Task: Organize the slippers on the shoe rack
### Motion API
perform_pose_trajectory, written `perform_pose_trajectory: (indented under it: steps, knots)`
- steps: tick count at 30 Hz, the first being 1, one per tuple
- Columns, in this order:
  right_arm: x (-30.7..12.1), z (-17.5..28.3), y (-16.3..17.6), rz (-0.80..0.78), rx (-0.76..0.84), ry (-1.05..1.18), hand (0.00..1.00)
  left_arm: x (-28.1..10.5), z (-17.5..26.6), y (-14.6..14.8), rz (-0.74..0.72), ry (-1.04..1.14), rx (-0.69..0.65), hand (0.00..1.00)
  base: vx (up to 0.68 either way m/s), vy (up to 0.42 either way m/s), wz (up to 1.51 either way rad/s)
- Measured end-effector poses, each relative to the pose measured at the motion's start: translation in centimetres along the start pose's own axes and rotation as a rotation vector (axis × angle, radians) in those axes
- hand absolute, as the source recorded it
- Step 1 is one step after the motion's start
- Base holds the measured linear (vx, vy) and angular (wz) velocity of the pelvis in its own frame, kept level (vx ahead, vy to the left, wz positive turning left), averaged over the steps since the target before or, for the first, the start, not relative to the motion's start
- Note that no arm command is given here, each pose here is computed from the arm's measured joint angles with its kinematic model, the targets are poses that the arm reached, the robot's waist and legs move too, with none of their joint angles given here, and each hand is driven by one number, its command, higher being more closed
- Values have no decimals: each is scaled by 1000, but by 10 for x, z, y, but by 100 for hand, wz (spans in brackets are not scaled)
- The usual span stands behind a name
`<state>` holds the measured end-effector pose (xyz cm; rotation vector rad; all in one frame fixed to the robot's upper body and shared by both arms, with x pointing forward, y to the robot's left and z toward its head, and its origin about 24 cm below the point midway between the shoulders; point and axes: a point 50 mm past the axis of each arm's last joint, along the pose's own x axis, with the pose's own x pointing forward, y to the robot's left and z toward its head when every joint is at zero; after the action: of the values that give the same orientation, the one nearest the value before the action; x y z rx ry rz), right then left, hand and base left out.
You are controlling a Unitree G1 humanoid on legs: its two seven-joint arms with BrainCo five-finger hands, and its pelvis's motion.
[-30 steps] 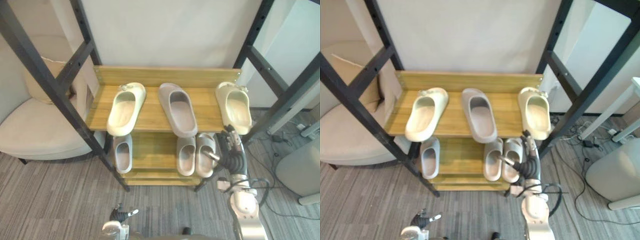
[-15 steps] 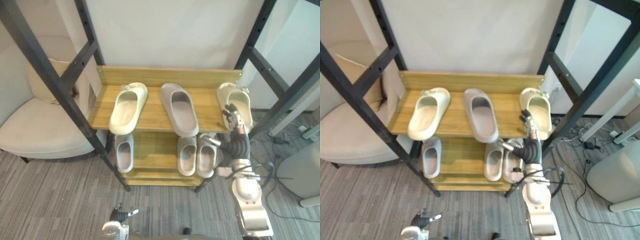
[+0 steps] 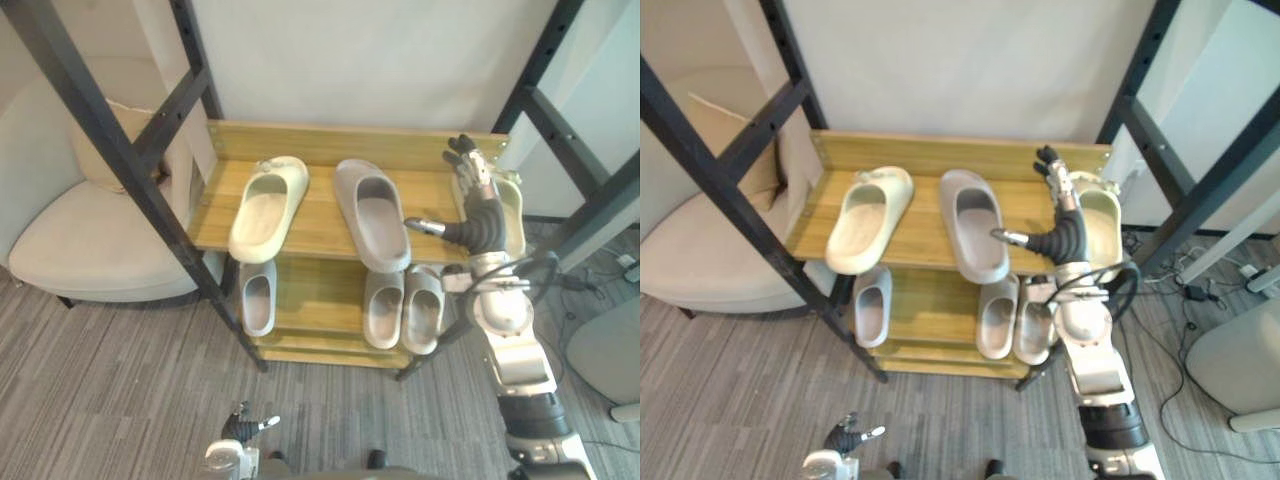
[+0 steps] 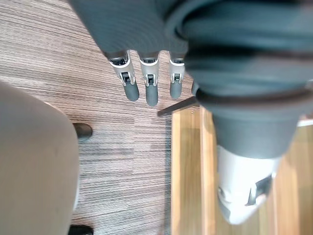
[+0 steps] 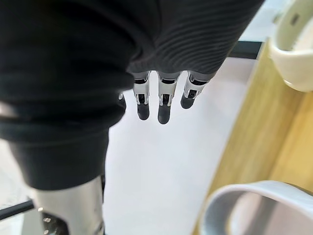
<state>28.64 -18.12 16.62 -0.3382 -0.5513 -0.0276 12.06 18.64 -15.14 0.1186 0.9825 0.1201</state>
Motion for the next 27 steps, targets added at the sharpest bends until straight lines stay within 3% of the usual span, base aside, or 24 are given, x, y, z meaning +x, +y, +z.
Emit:
perform_pose_trajectory:
  steps: [27]
  knots:
    - [53,-17,-20,5,-143,96,0,1,10,2,3,-52,3,0,-1,-1,3]
